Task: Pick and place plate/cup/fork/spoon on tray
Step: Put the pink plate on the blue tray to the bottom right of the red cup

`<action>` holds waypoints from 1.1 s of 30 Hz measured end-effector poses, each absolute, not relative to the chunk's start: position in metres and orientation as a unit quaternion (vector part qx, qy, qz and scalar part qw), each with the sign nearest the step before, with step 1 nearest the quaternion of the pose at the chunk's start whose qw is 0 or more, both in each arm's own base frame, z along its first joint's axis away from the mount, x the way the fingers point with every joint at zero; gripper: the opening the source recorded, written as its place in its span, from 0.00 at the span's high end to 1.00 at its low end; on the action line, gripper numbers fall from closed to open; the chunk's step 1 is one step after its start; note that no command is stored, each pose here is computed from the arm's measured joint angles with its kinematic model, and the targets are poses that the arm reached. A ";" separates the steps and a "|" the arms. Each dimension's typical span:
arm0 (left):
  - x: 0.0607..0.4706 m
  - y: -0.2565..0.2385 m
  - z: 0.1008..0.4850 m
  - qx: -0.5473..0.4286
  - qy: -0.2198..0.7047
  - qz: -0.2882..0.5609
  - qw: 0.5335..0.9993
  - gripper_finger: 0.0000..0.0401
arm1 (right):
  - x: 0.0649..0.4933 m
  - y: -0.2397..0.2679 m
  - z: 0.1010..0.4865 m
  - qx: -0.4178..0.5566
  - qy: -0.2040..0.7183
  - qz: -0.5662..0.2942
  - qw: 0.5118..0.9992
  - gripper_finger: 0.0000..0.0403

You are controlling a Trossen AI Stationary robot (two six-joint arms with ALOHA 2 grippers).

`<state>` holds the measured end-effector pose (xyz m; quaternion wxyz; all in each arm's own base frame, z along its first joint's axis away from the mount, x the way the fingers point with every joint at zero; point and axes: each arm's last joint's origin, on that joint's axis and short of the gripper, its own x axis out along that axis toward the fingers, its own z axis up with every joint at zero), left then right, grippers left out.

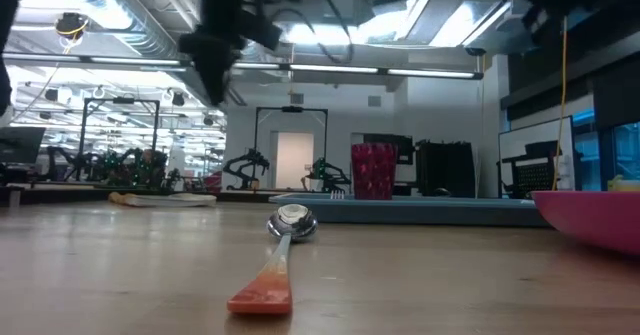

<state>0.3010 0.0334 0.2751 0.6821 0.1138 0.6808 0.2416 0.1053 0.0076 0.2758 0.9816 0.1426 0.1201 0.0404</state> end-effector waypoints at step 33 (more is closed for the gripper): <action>0.227 0.019 0.215 -0.016 0.475 0.277 0.835 0.74 | 0.104 0.017 0.184 0.417 0.556 -0.046 0.718 0.92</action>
